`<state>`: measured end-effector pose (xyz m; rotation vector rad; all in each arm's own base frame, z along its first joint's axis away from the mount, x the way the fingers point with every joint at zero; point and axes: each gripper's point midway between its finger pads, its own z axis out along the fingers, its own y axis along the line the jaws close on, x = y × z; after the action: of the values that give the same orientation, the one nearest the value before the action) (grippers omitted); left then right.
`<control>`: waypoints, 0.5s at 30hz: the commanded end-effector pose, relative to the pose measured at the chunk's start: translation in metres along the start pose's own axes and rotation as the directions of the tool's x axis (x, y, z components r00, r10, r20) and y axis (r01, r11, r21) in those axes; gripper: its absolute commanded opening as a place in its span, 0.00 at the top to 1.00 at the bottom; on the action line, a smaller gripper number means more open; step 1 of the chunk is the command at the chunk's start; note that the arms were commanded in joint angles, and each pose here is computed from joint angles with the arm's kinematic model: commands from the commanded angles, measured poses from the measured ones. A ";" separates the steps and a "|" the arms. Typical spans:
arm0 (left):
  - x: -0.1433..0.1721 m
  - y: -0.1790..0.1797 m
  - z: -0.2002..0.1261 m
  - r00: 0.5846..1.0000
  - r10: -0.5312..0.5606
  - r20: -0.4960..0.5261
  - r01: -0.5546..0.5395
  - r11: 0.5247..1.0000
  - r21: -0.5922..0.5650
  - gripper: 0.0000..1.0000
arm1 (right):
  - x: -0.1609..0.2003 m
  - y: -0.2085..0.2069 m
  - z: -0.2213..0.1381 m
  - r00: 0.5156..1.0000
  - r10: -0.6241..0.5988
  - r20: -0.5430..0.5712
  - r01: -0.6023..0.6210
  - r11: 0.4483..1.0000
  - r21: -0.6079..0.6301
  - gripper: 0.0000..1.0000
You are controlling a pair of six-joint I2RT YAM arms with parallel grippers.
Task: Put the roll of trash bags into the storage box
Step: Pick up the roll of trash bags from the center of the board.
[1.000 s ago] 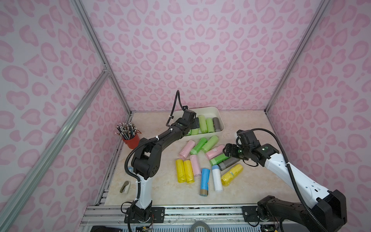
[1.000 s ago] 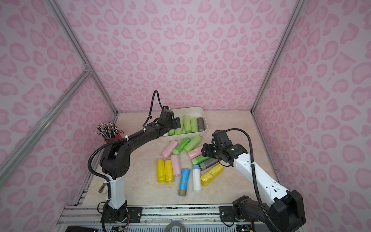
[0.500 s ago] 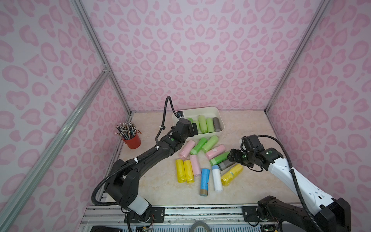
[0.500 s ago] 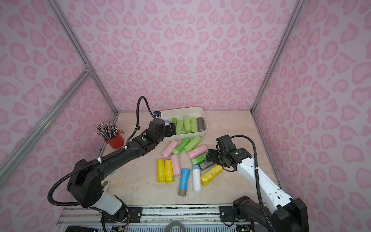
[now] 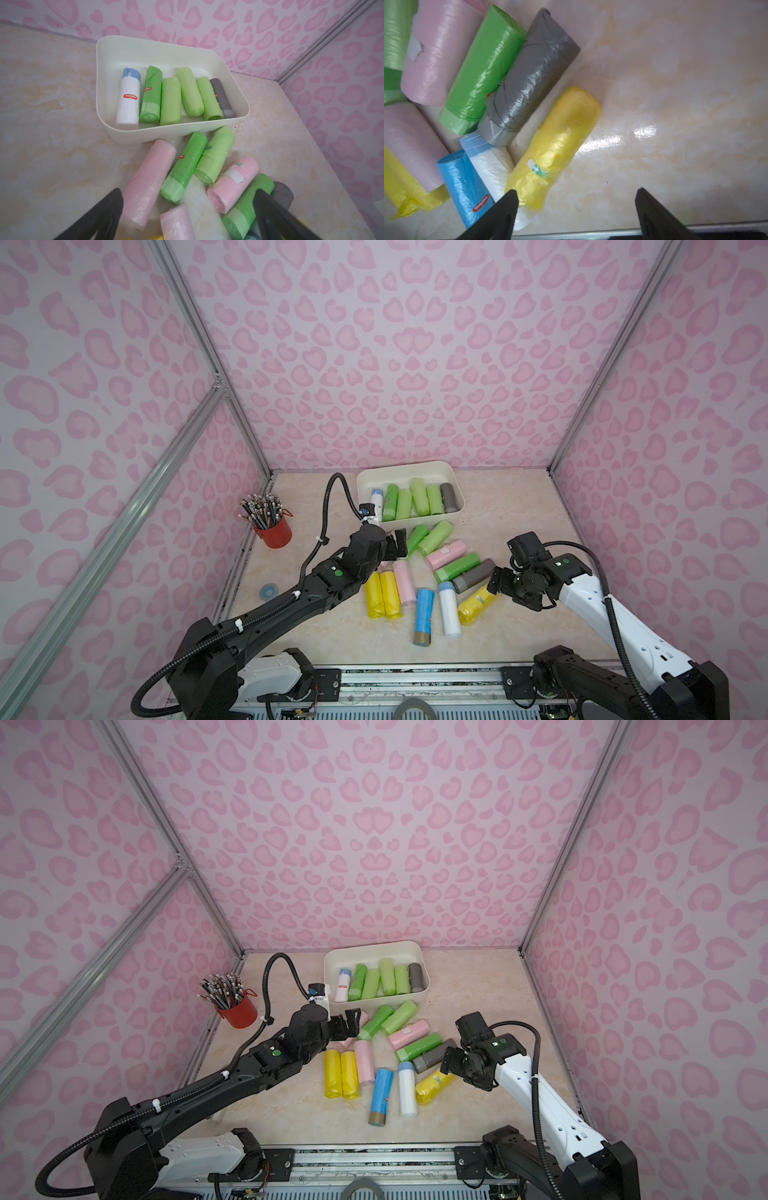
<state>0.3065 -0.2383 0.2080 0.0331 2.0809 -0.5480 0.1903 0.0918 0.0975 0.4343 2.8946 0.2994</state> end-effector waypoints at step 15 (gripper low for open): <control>-0.015 -0.013 -0.005 0.996 -0.034 0.077 0.028 0.996 0.079 0.00 | 0.015 0.013 0.052 0.980 0.194 -0.035 -0.195 0.980 -0.025 0.09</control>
<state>0.3041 -0.2435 0.2157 0.0248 2.0314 -0.6260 0.1873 0.1200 0.0530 0.6325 2.9174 0.3967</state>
